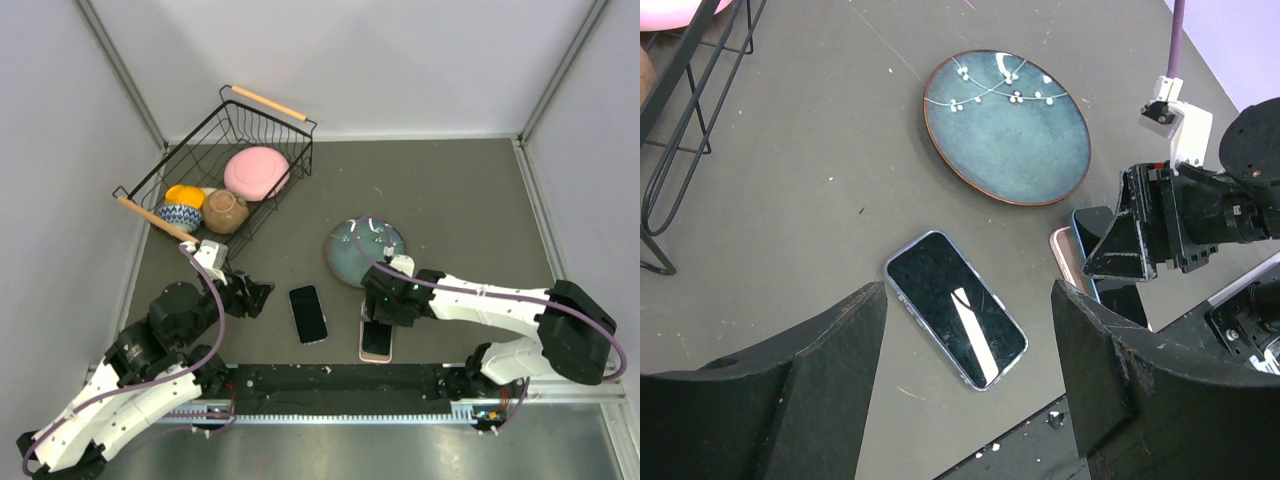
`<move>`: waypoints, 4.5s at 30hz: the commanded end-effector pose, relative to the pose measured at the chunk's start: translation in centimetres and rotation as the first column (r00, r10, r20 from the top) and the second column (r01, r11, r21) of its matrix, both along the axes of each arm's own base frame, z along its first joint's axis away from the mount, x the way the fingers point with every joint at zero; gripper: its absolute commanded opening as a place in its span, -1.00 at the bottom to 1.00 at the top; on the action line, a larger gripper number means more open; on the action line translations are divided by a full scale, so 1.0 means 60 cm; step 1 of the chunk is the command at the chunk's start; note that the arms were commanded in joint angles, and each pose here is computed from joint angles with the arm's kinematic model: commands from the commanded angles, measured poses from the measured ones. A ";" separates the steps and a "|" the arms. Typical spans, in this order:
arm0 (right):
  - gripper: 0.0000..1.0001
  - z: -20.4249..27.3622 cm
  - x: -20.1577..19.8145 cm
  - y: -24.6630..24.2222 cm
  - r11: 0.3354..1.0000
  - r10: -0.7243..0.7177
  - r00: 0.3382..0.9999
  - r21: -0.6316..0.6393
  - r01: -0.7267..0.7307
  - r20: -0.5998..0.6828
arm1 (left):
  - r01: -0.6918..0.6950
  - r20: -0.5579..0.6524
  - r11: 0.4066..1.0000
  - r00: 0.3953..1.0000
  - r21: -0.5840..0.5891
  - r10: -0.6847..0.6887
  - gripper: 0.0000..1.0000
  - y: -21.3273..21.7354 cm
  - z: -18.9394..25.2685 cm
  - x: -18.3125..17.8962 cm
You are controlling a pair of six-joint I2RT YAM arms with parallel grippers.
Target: Put the phone into the phone case
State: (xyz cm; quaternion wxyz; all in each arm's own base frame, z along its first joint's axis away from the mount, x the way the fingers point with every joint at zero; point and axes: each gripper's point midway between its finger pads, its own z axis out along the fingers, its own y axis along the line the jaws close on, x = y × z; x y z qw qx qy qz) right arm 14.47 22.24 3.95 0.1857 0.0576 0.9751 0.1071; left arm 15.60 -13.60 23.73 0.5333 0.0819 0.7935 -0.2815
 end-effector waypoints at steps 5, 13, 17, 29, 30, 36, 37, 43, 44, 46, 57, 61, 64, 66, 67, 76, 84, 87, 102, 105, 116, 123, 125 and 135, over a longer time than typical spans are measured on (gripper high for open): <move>0.07 0.020 0.008 0.032 1.000 0.016 0.999 0.017 -0.016 0.033 | 0.007 0.024 0.999 1.000 -0.040 -0.006 0.44 -0.005 0.020 0.000; 0.24 0.026 0.006 0.035 0.999 0.038 0.998 -0.030 -0.037 0.047 | -0.002 0.027 0.999 1.000 -0.045 0.003 0.44 -0.003 0.022 0.001; 0.42 0.030 0.005 0.033 0.999 0.029 0.998 -0.033 -0.027 0.049 | -0.006 0.031 0.999 1.000 -0.048 0.007 0.44 0.000 0.022 0.000; 0.50 0.037 0.002 0.027 0.999 0.025 0.999 -0.034 -0.023 0.047 | -0.001 0.031 0.999 1.000 -0.049 0.003 0.44 -0.001 0.024 0.000; 0.51 0.038 0.003 0.028 0.999 0.030 0.998 -0.035 -0.029 0.049 | -0.001 0.032 0.999 0.999 -0.051 0.003 0.44 -0.002 0.024 0.000; 0.98 0.047 0.015 0.030 0.989 0.132 0.987 -0.084 -0.125 0.087 | 0.004 0.029 0.999 1.000 -0.044 -0.002 0.44 -0.003 0.022 0.000; 0.98 0.045 0.018 0.027 0.989 0.131 0.988 -0.088 -0.123 0.087 | 0.003 0.029 0.999 1.000 -0.047 -0.002 0.44 -0.003 0.023 0.000; 0.96 0.012 0.011 0.016 0.985 0.150 0.988 -0.092 -0.148 0.019 | 0.003 0.029 0.999 1.000 -0.049 -0.002 0.44 -0.003 0.023 0.000; 0.94 0.003 0.009 0.010 0.985 0.146 0.989 -0.091 -0.145 0.007 | 0.002 0.030 0.999 1.000 -0.050 0.000 0.44 -0.003 0.024 0.000; 0.92 0.001 0.008 0.023 0.986 0.163 0.987 -0.043 -0.163 0.006 | 0.006 0.026 0.999 1.000 -0.046 -0.005 0.44 -0.005 0.021 0.000; 0.61 -0.055 -0.007 -0.002 0.983 0.166 0.985 -0.073 -0.169 -0.044 | 0.000 0.019 0.999 1.000 -0.044 0.001 0.44 -0.006 0.016 0.002; 0.24 -0.055 -0.008 0.009 0.981 0.188 0.981 -0.045 -0.190 -0.039 | -0.006 0.012 0.999 1.000 -0.032 0.006 0.44 -0.006 0.013 0.005; 0.20 -0.051 -0.010 0.020 0.977 0.209 0.977 -0.033 -0.210 -0.035 | -0.027 0.007 0.999 1.000 -0.032 0.028 0.44 -0.003 0.011 0.009; 0.18 -0.055 -0.009 0.023 0.977 0.210 0.977 -0.039 -0.211 -0.030 | -0.027 0.007 0.999 1.000 -0.023 0.028 0.43 -0.003 0.008 0.011; 0.17 -0.053 -0.006 0.028 0.976 0.216 0.976 -0.038 -0.216 -0.020 | -0.028 0.010 0.999 1.000 -0.023 0.029 0.43 -0.003 0.009 0.012; 0.09 -0.056 -0.004 0.065 0.962 0.271 0.963 -0.041 -0.270 0.009 | -0.042 -0.068 0.999 0.997 -0.010 0.042 0.43 -0.011 0.019 0.014; -0.01 -0.043 0.010 0.075 0.947 0.312 0.938 0.028 -0.320 0.153 | 0.017 -0.224 0.999 0.974 -0.045 -0.027 0.35 -0.072 -0.011 0.016; -0.10 -0.051 0.001 0.062 0.948 0.290 0.937 0.078 -0.309 0.192 | 0.065 -0.293 0.996 0.953 -0.056 -0.078 0.33 -0.104 -0.029 0.015; -0.17 -0.012 0.006 0.061 0.916 0.262 0.895 0.198 -0.348 0.362 | 0.112 -0.421 0.976 0.889 -0.185 -0.182 0.29 -0.221 -0.129 0.055; -0.17 -0.012 0.003 0.056 0.916 0.243 0.897 0.217 -0.337 0.369 | 0.108 -0.420 0.970 0.886 -0.219 -0.194 0.29 -0.234 -0.144 0.061; -0.19 0.003 0.000 0.038 0.905 0.191 0.886 0.273 -0.325 0.423 | 0.145 -0.444 0.939 0.852 -0.311 -0.279 0.29 -0.293 -0.168 0.071; -0.20 0.008 -0.004 0.037 0.893 0.163 0.886 0.316 -0.319 0.435 | 0.152 -0.509 0.935 0.805 -0.321 -0.306 0.27 -0.321 -0.224 0.062; -0.20 0.012 -0.003 0.038 0.891 0.149 0.885 0.329 -0.314 0.441 | 0.164 -0.511 0.929 0.797 -0.332 -0.323 0.26 -0.332 -0.228 0.057; -0.15 0.022 -0.003 0.041 0.875 0.125 0.880 0.368 -0.316 0.458 | 0.192 -0.561 0.905 0.730 -0.381 -0.391 0.12 -0.373 -0.268 0.039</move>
